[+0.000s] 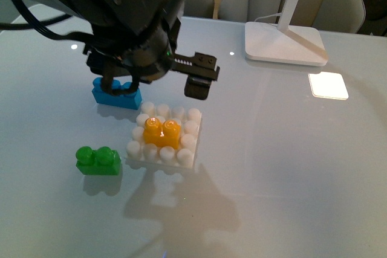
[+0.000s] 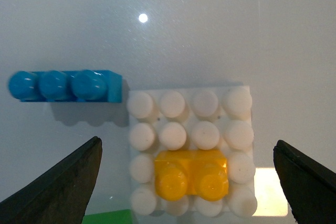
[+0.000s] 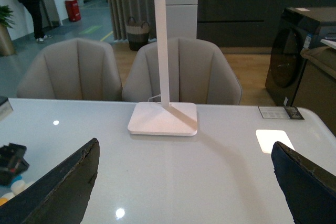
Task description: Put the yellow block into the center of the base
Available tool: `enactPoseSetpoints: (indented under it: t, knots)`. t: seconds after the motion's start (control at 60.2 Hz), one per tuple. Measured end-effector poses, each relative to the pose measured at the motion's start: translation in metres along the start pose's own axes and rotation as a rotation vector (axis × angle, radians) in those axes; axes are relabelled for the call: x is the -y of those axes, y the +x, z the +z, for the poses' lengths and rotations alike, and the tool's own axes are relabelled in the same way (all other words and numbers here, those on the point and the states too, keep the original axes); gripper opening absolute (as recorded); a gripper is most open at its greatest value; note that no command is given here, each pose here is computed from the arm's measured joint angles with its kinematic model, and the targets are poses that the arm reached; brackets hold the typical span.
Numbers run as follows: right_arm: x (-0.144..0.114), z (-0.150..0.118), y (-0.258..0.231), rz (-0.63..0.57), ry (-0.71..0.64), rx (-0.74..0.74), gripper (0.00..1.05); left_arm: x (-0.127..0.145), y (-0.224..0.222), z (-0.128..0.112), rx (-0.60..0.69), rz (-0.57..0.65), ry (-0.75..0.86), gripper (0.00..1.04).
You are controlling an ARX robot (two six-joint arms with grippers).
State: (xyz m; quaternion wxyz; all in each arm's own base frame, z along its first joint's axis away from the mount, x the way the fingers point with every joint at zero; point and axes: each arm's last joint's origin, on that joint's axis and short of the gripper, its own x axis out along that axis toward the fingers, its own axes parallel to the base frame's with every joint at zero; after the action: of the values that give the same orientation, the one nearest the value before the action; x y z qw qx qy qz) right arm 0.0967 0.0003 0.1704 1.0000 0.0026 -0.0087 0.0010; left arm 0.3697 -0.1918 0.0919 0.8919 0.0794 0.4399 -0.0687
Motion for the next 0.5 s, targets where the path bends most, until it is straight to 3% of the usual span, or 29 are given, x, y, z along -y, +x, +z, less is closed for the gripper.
enactPoseSetpoints:
  t: [0.249,0.499]
  knots:
    - [0.000,0.000,0.000,0.000,0.000,0.000,0.96,-0.049,-0.055,0.009,0.109,0.084,-0.068,0.97]
    - [0.000,0.000,0.000,0.000,0.000,0.000,0.96,-0.116,-0.152,-0.008,0.297,0.171,-0.228,0.97]
